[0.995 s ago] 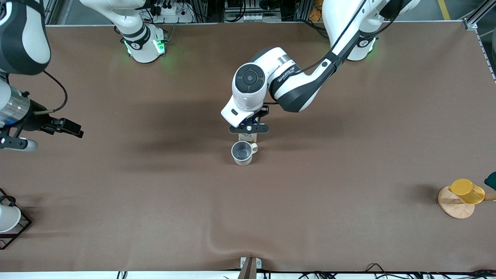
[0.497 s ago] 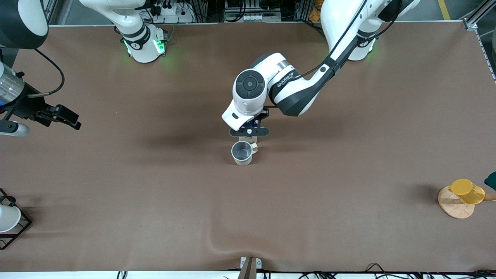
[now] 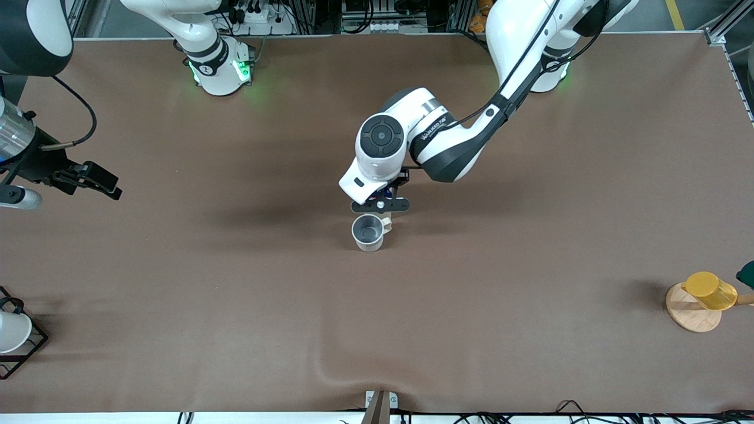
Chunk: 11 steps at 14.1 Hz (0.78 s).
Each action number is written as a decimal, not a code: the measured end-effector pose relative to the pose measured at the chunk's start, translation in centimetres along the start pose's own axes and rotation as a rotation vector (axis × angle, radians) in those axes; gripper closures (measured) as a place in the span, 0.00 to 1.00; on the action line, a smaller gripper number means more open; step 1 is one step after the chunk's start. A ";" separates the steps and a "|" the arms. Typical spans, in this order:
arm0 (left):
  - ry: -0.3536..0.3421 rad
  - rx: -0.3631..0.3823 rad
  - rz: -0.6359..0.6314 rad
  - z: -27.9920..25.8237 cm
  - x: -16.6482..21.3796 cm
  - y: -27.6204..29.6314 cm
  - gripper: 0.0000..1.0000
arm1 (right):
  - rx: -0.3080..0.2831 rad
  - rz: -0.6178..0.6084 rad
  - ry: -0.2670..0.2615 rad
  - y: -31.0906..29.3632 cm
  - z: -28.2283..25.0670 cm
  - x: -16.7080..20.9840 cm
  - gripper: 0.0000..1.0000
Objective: Place milk next to cup
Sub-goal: 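Lower the milk carton beside the mug and open the left gripper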
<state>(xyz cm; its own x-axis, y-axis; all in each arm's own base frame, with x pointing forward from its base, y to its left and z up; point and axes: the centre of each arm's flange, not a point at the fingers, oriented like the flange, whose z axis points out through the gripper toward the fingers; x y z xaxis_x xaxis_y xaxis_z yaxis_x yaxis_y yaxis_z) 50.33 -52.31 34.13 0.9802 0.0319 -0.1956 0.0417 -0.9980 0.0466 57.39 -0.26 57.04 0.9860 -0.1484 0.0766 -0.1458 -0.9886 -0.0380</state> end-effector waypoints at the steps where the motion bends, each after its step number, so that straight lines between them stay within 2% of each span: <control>1: 0.001 -0.001 0.000 -0.1 0.0 0.0 0.24 | 0.000 0.000 0.002 0.0 -0.1 0.0 0.00; 3: 0.004 -0.005 0.000 -0.3 0.0 0.1 0.04 | 0.001 0.000 0.005 0.0 -0.2 0.1 0.00; 4: 0.005 -0.007 0.001 -0.4 0.0 0.2 0.00 | 0.001 0.001 0.005 0.0 -0.2 0.1 0.00; 8: 0.029 -0.023 0.008 -3.3 -0.6 0.4 0.00 | 0.000 0.002 0.003 0.1 -0.1 0.1 0.00; 11: 0.056 -0.002 -0.026 -9.8 -0.7 -2.6 0.00 | 0.000 0.003 0.001 0.1 0.0 0.2 0.00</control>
<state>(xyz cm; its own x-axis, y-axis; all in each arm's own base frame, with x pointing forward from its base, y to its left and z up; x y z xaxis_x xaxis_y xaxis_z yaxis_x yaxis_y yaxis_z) 51.46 -49.24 43.77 0.9881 0.0611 -0.1413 0.0680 -0.9967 0.0446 57.53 -0.38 57.04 0.9854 -0.1514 0.0775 -0.1488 -0.9881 -0.0381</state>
